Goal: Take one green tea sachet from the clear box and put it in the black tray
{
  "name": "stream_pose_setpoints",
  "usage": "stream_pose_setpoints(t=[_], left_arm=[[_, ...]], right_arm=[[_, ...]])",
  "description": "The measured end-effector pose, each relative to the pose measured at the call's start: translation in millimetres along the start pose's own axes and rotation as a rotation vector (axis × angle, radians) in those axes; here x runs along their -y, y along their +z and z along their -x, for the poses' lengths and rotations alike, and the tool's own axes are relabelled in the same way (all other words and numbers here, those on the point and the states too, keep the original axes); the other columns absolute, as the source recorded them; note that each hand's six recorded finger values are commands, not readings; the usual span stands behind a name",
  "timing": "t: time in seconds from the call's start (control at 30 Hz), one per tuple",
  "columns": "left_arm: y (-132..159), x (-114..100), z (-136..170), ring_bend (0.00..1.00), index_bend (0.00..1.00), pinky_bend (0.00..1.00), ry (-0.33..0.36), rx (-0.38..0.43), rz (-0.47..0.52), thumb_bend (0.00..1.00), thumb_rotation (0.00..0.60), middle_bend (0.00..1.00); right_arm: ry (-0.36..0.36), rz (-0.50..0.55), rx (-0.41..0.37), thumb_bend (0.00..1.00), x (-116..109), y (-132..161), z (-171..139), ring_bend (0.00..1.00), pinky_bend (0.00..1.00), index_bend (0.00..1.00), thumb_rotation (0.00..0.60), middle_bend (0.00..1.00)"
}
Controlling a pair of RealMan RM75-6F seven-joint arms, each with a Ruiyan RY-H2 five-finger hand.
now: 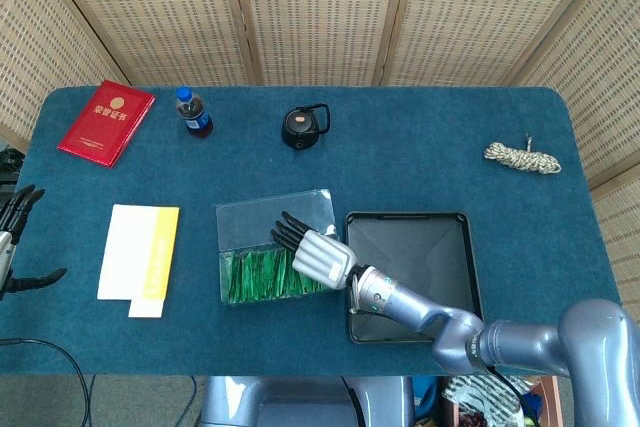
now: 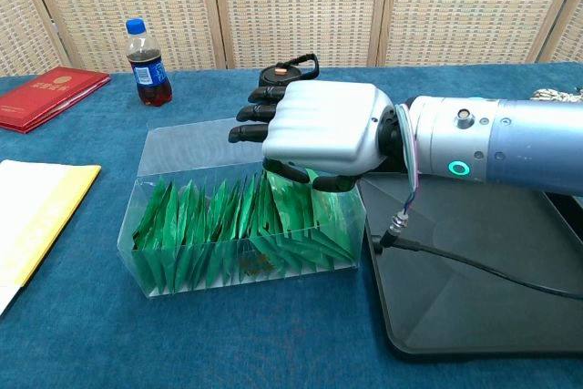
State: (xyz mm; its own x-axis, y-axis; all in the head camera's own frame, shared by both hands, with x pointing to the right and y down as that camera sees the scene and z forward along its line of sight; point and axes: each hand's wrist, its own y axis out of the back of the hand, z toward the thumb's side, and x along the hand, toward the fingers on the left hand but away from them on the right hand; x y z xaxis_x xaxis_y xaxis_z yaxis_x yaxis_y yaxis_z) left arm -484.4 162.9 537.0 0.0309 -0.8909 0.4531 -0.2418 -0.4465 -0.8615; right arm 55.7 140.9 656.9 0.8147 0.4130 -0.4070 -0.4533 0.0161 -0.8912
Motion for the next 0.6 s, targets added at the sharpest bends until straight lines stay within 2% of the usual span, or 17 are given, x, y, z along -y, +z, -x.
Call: stream_pose_setpoints(t=[0.6], left_arm=[[-0.4,0.1,-0.4,0.00,0.00,0.00,-0.003,0.000,0.000,0.10,0.600,0.00]], right_arm=[[-0.022,-0.004,-0.004,0.55,-0.5,2.3,0.7,0.08,0.00,0.67,0.600,0.18]])
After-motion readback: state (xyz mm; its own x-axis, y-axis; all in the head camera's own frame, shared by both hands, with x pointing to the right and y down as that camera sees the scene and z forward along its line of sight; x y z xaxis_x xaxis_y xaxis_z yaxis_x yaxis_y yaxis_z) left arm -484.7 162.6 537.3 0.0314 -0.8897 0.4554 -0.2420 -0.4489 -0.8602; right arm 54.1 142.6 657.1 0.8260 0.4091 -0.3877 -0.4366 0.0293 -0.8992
